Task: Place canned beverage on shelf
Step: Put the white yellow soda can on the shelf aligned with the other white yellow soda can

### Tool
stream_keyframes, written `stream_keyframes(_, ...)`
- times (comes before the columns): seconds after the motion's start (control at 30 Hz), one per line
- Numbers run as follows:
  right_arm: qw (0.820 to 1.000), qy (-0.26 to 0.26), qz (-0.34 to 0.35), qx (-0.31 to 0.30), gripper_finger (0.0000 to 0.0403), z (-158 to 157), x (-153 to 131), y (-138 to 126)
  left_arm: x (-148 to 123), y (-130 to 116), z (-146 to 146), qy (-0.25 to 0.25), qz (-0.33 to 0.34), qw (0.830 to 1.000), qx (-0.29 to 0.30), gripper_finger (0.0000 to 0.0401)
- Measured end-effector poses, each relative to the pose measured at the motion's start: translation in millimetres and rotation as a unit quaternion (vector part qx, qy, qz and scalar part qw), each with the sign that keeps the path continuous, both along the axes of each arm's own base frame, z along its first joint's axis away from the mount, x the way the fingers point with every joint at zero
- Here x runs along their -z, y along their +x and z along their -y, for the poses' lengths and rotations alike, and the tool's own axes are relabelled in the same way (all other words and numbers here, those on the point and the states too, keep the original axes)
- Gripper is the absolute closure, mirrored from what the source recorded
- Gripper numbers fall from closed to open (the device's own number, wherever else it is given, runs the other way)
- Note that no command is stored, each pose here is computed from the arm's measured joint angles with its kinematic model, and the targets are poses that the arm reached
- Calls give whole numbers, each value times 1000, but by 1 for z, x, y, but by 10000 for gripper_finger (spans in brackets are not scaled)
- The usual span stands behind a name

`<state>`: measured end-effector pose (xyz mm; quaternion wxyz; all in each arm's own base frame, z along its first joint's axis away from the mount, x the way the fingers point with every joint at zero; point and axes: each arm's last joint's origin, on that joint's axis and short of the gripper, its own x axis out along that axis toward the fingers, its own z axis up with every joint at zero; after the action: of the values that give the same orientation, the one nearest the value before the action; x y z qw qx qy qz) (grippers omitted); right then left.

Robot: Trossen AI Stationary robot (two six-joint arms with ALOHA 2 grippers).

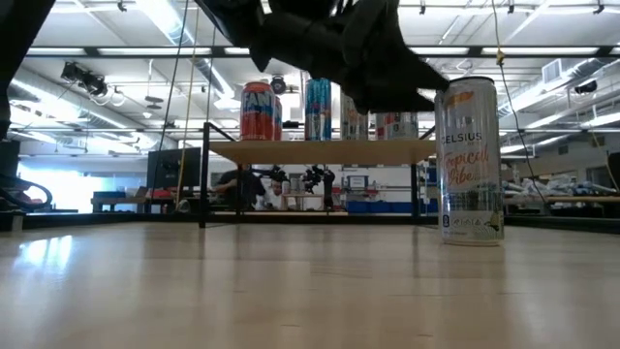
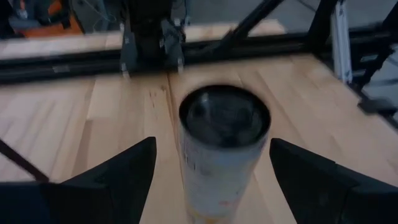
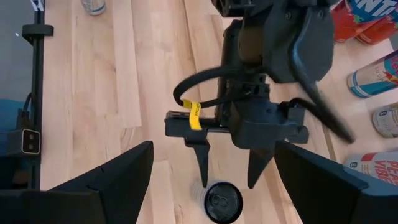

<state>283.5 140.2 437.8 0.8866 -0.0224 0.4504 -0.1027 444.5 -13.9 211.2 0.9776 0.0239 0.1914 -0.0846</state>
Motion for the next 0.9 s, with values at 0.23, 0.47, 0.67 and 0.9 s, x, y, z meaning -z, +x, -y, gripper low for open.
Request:
stream_keyframes(0.23, 1000, 0, 0, 0, 60, 0, 0, 0, 5, 2, 0, -3, 1, 1000, -1, 85)
stream_keyframes(0.47, 1000, 0, 0, -1, 60, 0, 0, 0, 5, 2, 3, 12, 3, 1000, 8, 85)
stream_keyframes(0.67, 1000, -1, 0, -1, 60, 0, 0, 0, 5, 1, 7, 24, 3, 1000, 18, 85)
stream_keyframes(0.9, 1000, -1, 0, -1, 60, 0, 0, 0, 4, 2, 6, 19, 9, 1000, 15, 85)
